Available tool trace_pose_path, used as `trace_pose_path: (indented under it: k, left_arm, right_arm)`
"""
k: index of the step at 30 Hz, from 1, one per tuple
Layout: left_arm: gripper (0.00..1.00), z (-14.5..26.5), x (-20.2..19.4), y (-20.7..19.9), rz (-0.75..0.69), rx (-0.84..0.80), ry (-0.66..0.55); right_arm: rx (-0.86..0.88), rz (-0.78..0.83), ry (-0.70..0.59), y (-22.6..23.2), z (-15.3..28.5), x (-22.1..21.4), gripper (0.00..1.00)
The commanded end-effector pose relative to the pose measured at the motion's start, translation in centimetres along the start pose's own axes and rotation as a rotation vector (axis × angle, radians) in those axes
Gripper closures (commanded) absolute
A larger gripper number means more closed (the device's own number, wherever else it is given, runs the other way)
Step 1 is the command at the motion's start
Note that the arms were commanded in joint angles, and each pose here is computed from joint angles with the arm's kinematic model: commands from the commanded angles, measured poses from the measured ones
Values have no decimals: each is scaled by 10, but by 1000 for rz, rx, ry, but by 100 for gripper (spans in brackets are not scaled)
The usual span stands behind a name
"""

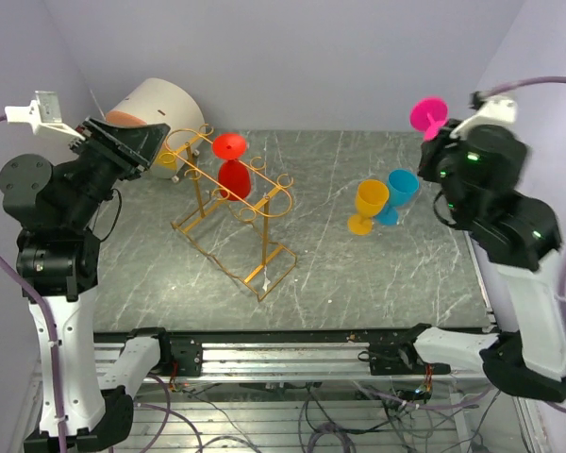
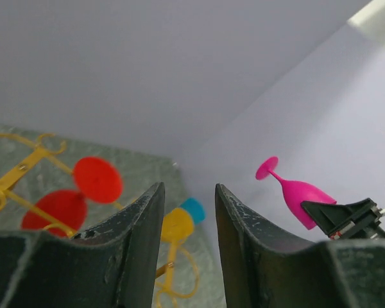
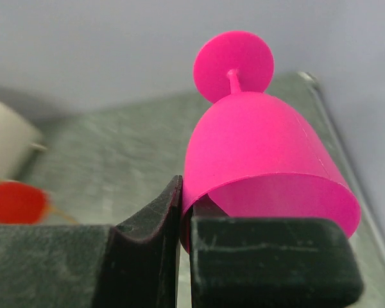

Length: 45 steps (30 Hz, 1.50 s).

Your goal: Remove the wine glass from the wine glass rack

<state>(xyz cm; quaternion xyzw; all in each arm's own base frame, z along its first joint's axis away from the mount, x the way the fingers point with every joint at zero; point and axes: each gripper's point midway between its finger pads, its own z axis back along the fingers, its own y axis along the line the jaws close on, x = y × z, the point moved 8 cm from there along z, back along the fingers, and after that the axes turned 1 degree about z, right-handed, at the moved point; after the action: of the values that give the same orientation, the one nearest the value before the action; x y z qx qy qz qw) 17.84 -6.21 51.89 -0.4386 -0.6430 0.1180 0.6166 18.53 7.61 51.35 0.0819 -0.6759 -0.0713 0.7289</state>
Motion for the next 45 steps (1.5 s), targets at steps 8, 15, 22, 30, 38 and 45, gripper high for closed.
trace_pose_path:
  k: [8,15,22,30,38,45]
  left_arm:
    - [56,3,-40,59,-108,203,196]
    - [58,21,-44,61,-195,230,194]
    - [59,33,-46,63,-246,262,161]
    - [59,27,-55,75,-243,262,206]
    - [60,26,-61,76,-243,241,226]
    - [59,29,-60,69,-243,217,223]
  right_arm:
    - [-312,232,119,-16,-66,3,100]
    - [-206,59,287,-65,-176,-17,100]
    - [-390,-226,444,-205,-210,-57,100]
    - [-466,-250,602,-221,-193,-126,100]
    - [-442,-232,781,-215,-176,-184,100]
    - [-408,-176,886,-202,-179,-217,100]
